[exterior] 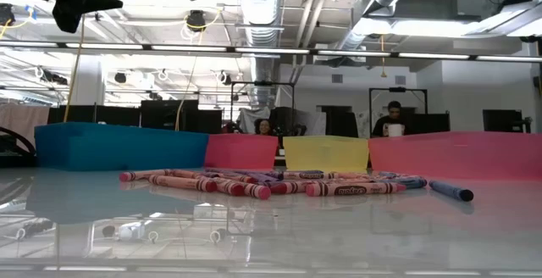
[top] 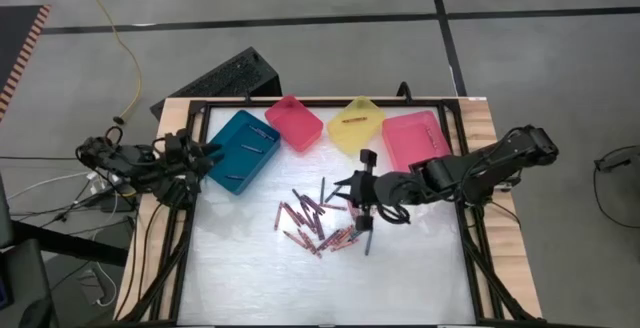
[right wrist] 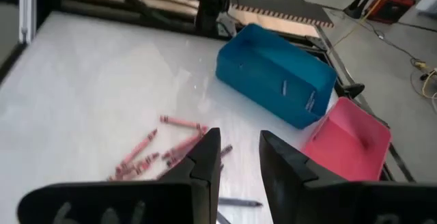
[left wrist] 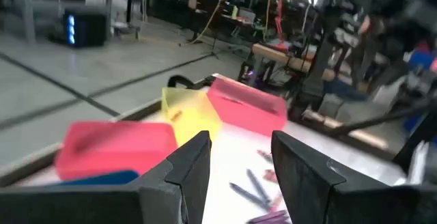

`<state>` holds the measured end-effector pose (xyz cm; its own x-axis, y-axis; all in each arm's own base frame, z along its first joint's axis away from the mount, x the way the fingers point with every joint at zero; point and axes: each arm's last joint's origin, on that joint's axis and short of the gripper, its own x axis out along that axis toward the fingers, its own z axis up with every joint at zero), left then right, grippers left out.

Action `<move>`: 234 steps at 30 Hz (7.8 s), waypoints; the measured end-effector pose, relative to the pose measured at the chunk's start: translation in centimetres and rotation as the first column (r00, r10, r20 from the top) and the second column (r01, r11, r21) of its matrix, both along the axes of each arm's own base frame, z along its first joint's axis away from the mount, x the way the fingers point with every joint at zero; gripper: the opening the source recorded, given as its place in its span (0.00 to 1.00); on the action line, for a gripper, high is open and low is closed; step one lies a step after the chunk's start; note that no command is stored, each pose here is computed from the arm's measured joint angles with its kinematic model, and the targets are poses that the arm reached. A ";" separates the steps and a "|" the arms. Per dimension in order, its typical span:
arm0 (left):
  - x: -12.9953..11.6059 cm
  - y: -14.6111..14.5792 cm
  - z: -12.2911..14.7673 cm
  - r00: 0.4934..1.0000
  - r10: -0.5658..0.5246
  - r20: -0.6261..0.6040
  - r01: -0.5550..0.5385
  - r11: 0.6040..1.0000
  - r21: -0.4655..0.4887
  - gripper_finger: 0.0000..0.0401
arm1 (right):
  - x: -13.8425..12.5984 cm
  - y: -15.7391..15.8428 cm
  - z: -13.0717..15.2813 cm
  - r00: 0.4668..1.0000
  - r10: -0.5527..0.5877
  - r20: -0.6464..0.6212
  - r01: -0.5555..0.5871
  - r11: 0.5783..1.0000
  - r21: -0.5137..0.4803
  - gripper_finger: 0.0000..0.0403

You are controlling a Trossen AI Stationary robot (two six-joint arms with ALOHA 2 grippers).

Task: Sort crayons
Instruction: Put the blue crayon into the blue bin, then put the pink crayon into the right pink bin

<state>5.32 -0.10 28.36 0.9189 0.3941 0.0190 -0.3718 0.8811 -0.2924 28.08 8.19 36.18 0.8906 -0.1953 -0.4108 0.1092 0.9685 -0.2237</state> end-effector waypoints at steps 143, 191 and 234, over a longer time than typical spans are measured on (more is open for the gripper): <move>-2.0 0.8 -1.8 0.995 -0.047 -0.092 0.041 0.997 -0.061 0.36 | 5.8 -3.9 -13.7 0.680 -0.563 -0.470 0.718 0.641 0.271 0.01; -1.8 0.7 -1.8 0.993 -0.038 -0.110 0.032 0.998 -0.056 0.36 | 23.0 -16.5 -10.5 0.961 -0.247 0.124 0.208 0.942 0.264 0.01; -1.8 0.7 -1.8 0.993 -0.038 -0.109 0.032 0.998 -0.056 0.36 | 19.2 -18.8 -5.2 0.972 -0.184 -0.149 0.219 0.937 0.273 0.27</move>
<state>3.57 0.63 26.52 0.9275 0.3593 -0.1036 -0.3736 0.8780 -0.2994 47.24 -10.59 30.96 0.7861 -0.2240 -0.5760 0.2981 0.9539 0.0358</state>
